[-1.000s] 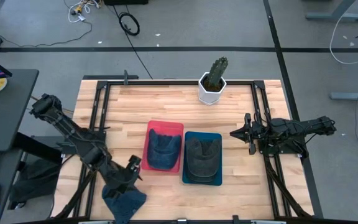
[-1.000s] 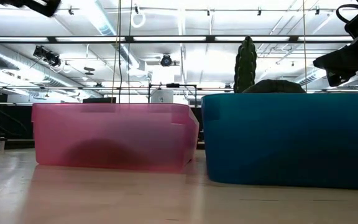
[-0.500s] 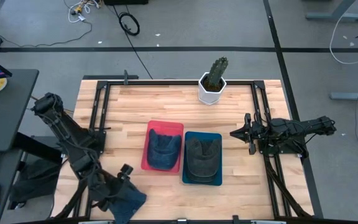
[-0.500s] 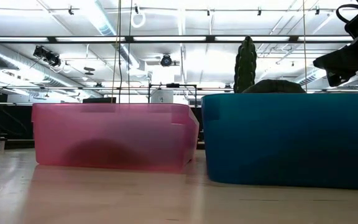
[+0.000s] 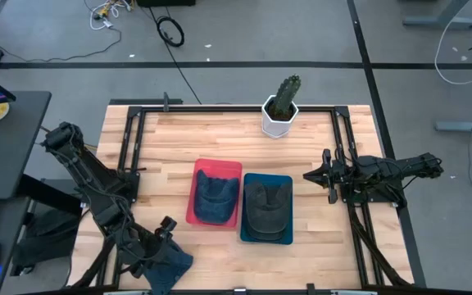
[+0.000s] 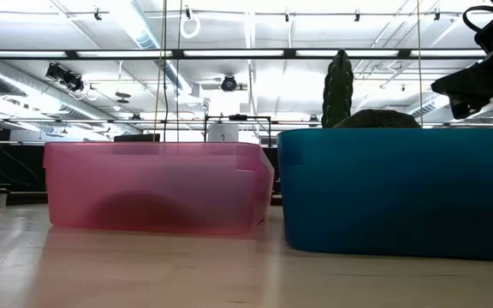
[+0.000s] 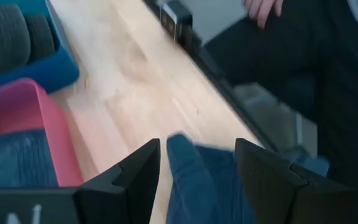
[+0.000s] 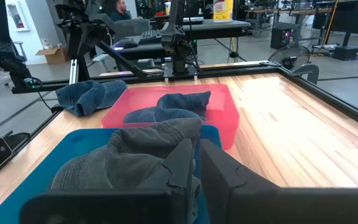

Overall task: Pick & Place hat
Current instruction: Put the blue cap into the red bin

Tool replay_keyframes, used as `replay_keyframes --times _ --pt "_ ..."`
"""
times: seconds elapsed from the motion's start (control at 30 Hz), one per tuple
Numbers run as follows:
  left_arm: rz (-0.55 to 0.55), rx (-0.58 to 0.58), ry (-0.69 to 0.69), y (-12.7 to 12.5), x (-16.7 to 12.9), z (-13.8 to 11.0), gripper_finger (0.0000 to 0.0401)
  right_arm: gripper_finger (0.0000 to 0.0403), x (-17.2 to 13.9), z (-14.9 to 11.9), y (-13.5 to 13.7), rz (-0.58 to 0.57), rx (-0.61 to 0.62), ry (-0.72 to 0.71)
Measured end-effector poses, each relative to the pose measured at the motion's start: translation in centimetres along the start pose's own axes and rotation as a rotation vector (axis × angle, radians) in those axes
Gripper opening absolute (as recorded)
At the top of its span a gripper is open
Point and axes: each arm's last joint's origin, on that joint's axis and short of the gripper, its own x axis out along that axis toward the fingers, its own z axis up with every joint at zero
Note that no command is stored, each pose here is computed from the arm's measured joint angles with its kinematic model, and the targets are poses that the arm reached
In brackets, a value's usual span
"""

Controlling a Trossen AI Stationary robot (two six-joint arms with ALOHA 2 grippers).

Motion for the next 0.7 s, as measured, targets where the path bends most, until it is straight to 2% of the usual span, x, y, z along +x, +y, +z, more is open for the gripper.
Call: replay_keyframes --times 0.17,0.3,0.37,0.43,0.53,0.7 --pt "-0.032 0.017 0.093 -0.3 -0.1 -0.9 0.0211 0.0036 0.0 0.0 0.0 0.000 0.000 0.000" --pt "-0.068 -0.060 0.133 -1.0 0.4 -1.3 0.0211 0.0036 0.0 0.0 0.0 0.000 0.000 0.000" --pt "-0.055 -0.178 0.163 -1.3 1.1 -1.6 0.0211 0.0036 0.0 0.0 0.0 0.000 0.000 0.000" --pt "-0.041 -0.358 0.197 -1.3 1.7 -1.8 0.0211 0.0036 0.0 0.0 0.0 0.000 0.000 0.000" --pt "-0.073 -0.582 0.284 -1.5 2.7 -2.2 0.0211 0.0036 0.0 0.0 0.0 0.000 0.000 0.000" --pt "-0.104 -0.753 0.425 -2.3 4.2 -3.2 0.0205 0.0036 0.0 0.0 0.0 0.000 0.000 0.000"
